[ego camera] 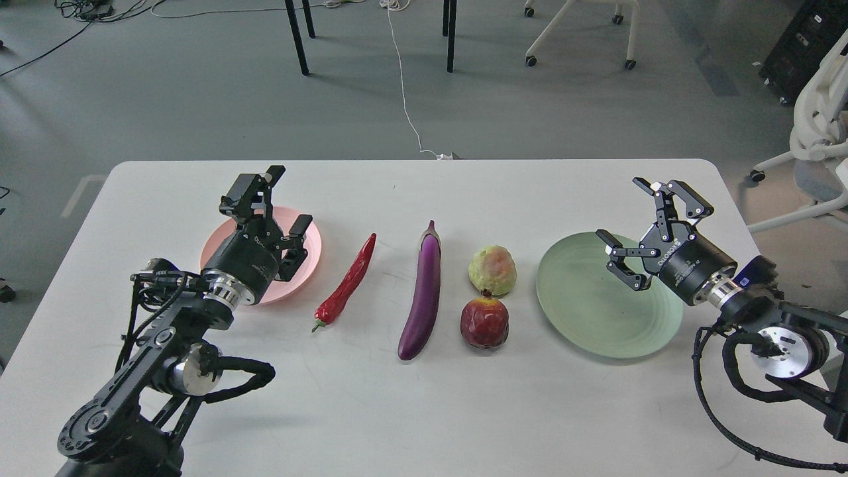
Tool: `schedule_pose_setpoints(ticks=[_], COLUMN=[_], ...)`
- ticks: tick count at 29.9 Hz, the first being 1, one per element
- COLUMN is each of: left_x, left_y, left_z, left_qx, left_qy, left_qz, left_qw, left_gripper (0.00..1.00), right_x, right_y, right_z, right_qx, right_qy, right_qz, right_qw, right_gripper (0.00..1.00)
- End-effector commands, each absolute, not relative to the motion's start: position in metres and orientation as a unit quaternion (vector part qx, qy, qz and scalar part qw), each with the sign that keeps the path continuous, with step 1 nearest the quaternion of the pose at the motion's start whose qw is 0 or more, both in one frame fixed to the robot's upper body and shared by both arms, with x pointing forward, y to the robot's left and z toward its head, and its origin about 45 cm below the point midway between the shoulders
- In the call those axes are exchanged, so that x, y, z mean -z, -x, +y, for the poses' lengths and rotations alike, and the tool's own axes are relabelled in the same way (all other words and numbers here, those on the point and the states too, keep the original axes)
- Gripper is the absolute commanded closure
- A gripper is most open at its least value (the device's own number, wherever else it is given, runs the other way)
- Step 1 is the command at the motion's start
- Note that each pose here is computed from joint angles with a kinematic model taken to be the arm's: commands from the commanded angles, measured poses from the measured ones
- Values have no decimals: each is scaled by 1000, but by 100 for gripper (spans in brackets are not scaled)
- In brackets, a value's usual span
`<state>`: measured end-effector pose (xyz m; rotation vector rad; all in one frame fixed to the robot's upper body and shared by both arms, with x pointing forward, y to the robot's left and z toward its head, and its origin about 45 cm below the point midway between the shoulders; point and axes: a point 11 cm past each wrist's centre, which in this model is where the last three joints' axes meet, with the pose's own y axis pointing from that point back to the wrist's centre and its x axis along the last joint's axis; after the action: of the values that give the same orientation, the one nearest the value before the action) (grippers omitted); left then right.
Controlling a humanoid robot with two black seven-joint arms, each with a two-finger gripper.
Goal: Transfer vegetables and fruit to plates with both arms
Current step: 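Move the right gripper over the pale green fruit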
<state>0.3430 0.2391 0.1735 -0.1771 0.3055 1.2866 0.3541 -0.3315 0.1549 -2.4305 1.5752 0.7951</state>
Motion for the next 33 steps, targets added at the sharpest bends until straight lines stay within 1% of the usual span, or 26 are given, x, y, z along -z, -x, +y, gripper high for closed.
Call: schedule_pose_setpoints(ticks=[1,5,7,10,13,17,20,24,27,33], left_x=[-173,-173,-175,-181,-188,-194,-197,-198,-201,-205], left_y=[-343,-343,-345,-347,-351,-352,-352,-350,-348,-347], left_z=[237,236,237,243,249,249,247,245,245,244], left_qx=[-596,-593,-591,-592,-590,-584,-579,-577,-574,-572], left_qy=[83,81,81,82,75,77,82,83,85,88], left_qz=[141,150,145,131,113,106,103,103,100,95], left_qw=[786,787,790,791,796,801,805,806,808,810], left_gripper=[2,2,2,2,2,2,2,2,2,2], right_x=[-156,-166,-190,-225,-257,-290,-288,-277,-261,-221], right_y=[-354,-358,-372,-390,-406,-419,-423,-432,-436,-432], right_z=[-329,-322,-319,-312,-289,-257,-227,-201,-181,-151], right_qx=[-265,-248,-200,-102,17,172,272,355,384,427], right_qy=[810,828,854,897,930,926,883,804,764,726], right_qz=[519,499,478,429,349,225,97,-23,-77,-130], right_qw=[70,62,43,-22,-114,-249,-370,-477,-513,-524], right_gripper=[3,2,2,1,1,1,1,1,1,1])
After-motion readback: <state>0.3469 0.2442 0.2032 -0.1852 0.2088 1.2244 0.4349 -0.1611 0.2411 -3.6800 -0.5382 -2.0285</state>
